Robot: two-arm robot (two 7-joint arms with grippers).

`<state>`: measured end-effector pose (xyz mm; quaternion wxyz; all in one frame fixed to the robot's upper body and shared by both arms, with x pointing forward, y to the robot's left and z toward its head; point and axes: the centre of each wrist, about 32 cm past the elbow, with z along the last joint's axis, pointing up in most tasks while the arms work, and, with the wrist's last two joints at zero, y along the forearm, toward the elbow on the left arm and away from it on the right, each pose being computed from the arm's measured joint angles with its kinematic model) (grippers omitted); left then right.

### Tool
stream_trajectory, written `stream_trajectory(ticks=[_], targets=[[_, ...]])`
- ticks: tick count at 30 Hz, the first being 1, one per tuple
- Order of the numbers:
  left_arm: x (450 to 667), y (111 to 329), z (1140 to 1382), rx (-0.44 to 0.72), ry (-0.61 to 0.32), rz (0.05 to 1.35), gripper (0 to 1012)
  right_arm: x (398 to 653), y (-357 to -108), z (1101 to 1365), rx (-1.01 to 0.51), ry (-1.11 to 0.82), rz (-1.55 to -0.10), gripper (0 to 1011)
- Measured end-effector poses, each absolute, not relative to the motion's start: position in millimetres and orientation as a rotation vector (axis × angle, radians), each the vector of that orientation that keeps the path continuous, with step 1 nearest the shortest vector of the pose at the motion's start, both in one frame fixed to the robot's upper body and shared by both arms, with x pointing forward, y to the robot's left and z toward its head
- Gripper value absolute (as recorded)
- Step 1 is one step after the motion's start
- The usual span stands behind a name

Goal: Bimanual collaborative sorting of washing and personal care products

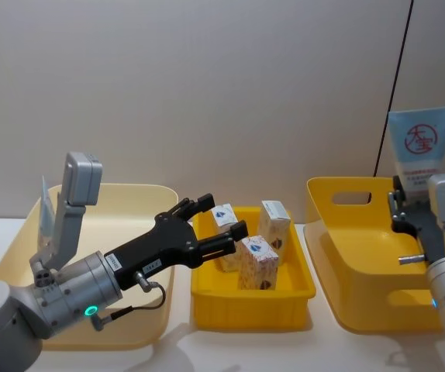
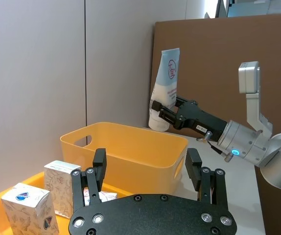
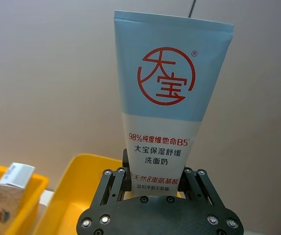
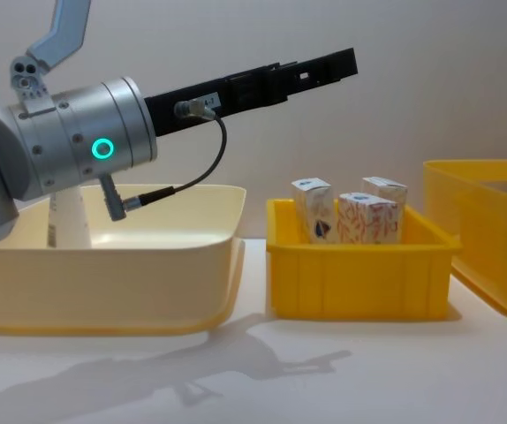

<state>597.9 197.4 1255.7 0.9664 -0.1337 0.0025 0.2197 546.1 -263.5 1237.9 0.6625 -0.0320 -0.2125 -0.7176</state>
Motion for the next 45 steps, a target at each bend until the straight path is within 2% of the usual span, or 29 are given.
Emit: stream_trajectory(ticks=[9, 27, 30, 38, 45], targets=[[597.9, 197.4, 1255.7, -0.270, 0.005, 0.444, 1004, 545.9, -270.6, 1238.0, -0.134, -0.405, -1.655, 465], [597.9, 197.4, 1255.7, -0.270, 0.005, 0.444, 1003, 545.9, -267.1, 1229.4, -0.201, -0.259, -1.632, 482], [597.9, 197.4, 1255.7, -0.270, 0.005, 0.444, 1004, 546.1, -266.6, 1228.5, -0.206, -0.247, -1.629, 554], [597.9, 197.5, 1255.7, -0.270, 0.005, 0.444, 1004, 546.2, -265.8, 1226.8, -0.214, -0.226, -1.625, 828], [597.9, 197.5, 1255.7, -0.270, 0.005, 0.444, 1003, 546.3, -265.5, 1226.2, -0.218, -0.217, -1.623, 1001]])
